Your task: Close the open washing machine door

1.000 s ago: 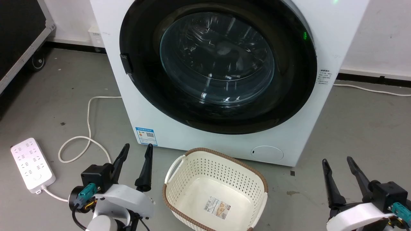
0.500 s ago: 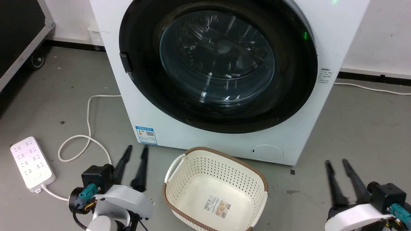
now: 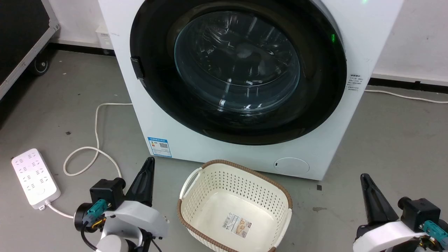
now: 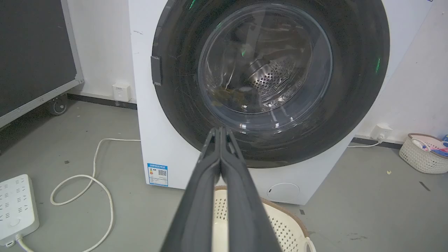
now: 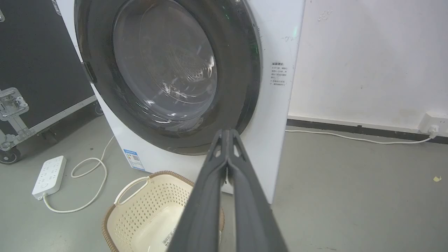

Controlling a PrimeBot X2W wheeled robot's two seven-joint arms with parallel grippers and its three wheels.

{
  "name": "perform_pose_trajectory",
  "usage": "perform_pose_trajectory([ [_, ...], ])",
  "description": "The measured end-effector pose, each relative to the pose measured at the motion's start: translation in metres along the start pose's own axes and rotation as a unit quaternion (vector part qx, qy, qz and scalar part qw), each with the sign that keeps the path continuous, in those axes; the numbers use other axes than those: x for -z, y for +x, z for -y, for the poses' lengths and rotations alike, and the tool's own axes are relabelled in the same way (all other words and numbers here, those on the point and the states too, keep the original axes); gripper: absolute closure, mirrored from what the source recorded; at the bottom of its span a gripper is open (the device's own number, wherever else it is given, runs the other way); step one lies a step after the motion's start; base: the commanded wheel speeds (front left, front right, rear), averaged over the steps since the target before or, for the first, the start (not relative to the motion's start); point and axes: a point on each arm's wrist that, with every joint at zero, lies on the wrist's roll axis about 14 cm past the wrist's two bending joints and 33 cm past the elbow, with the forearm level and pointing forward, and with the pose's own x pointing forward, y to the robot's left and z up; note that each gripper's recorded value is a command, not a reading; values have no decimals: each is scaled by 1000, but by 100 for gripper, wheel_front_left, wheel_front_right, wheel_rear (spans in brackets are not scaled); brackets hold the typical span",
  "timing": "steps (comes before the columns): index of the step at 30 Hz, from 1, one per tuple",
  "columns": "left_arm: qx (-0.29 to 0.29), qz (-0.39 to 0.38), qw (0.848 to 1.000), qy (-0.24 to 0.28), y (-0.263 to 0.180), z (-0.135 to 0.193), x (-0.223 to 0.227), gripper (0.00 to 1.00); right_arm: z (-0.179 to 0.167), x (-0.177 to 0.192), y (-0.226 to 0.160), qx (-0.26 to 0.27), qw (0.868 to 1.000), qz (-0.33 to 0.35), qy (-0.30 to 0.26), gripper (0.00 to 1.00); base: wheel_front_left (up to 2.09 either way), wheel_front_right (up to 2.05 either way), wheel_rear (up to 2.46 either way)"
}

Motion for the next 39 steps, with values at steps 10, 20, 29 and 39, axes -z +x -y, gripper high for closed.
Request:
perform_pose_trajectory([
  [10,-6,-3,1000,11,-2,-3,-1,100,-3,-1,1,-5,1000,-1,-2,100,0,0,0],
  [20,-12,-6,1000,21,-5,-4,0,100,-7,-2,2,-11,1000,-5,-8,100,0,0,0],
  [29,-15,-9,999,29,-6,-5,-1,100,-9,-2,3,-15,1000,-9,-12,100,0,0,0],
  [39,-21,-12,999,39,-9,-6,-1,100,-12,-3,4,-19,1000,-11,-16,100,0,0,0],
])
